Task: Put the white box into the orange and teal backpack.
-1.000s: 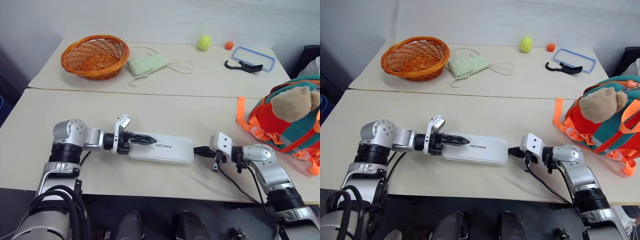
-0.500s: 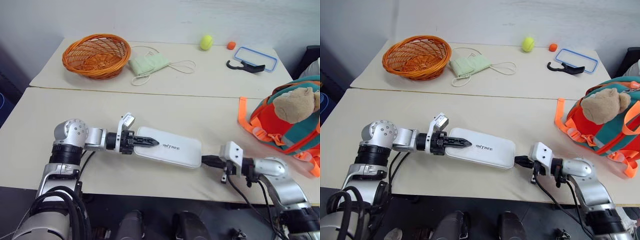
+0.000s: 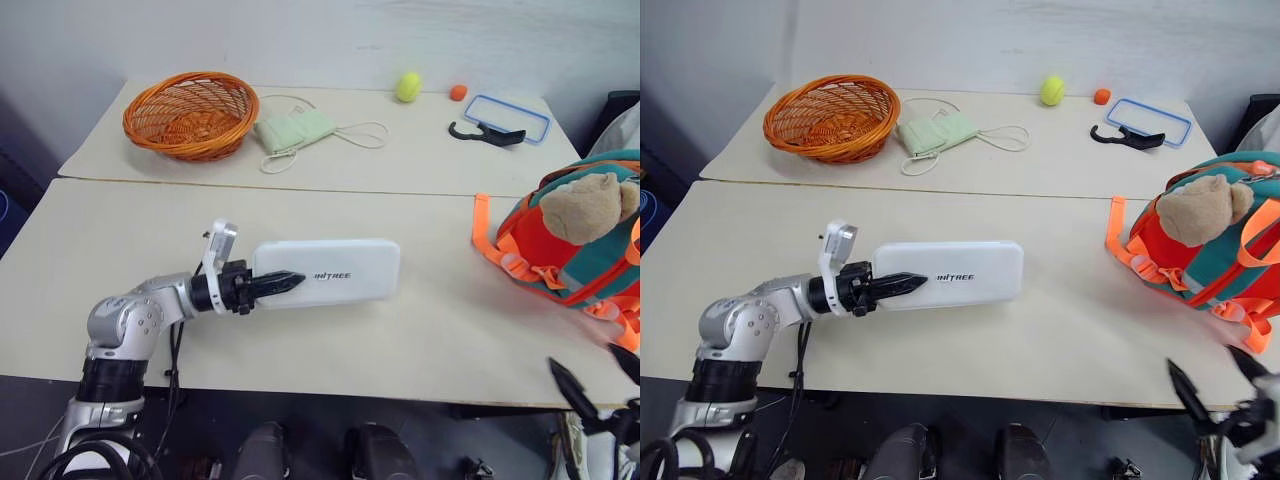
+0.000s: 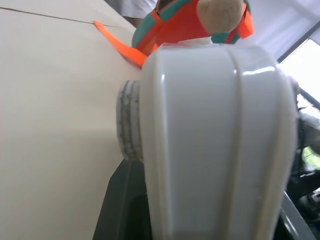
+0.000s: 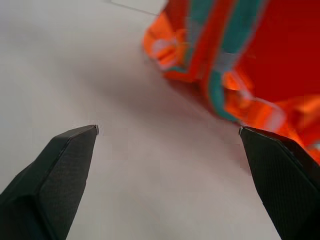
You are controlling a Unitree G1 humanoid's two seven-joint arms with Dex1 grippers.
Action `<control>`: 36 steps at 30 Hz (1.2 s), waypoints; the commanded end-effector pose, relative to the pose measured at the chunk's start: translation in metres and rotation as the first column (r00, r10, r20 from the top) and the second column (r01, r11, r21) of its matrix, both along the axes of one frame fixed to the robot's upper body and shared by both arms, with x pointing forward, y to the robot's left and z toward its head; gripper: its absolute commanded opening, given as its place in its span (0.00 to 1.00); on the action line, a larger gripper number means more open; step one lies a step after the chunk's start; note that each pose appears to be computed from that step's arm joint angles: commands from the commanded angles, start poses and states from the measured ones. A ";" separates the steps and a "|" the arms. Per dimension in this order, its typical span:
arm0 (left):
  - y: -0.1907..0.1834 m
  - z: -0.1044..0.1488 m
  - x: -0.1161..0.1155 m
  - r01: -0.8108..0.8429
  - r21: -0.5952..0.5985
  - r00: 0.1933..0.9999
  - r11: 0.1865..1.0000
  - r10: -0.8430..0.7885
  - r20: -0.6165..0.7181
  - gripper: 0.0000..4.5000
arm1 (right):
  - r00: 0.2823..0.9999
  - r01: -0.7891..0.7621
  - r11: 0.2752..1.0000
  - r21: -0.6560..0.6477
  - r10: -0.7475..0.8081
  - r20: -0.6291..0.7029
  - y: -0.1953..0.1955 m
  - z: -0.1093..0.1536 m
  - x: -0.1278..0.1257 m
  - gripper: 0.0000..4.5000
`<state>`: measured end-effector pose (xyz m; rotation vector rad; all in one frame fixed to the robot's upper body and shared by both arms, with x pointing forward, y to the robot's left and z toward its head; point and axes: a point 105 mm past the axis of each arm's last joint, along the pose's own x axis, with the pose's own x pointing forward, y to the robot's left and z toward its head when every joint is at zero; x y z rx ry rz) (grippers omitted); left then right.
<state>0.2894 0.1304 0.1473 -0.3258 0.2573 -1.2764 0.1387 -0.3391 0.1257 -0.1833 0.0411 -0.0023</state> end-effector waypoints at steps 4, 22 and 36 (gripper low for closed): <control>0.015 0.016 -0.003 -0.006 -0.012 0.990 1.000 0.008 0.138 0.26 | 0.996 -0.037 0.999 0.000 0.037 0.087 -0.018 0.027 0.014 0.99; 0.030 0.040 0.001 -0.163 -0.179 0.976 0.970 0.185 0.112 0.26 | 0.868 -0.462 0.887 -0.002 0.452 0.205 0.043 0.068 0.158 0.33; 0.102 0.053 0.026 -0.512 -0.297 0.831 0.806 0.553 0.068 0.26 | 0.246 -0.962 0.267 -0.062 0.941 0.232 0.252 0.095 0.121 0.00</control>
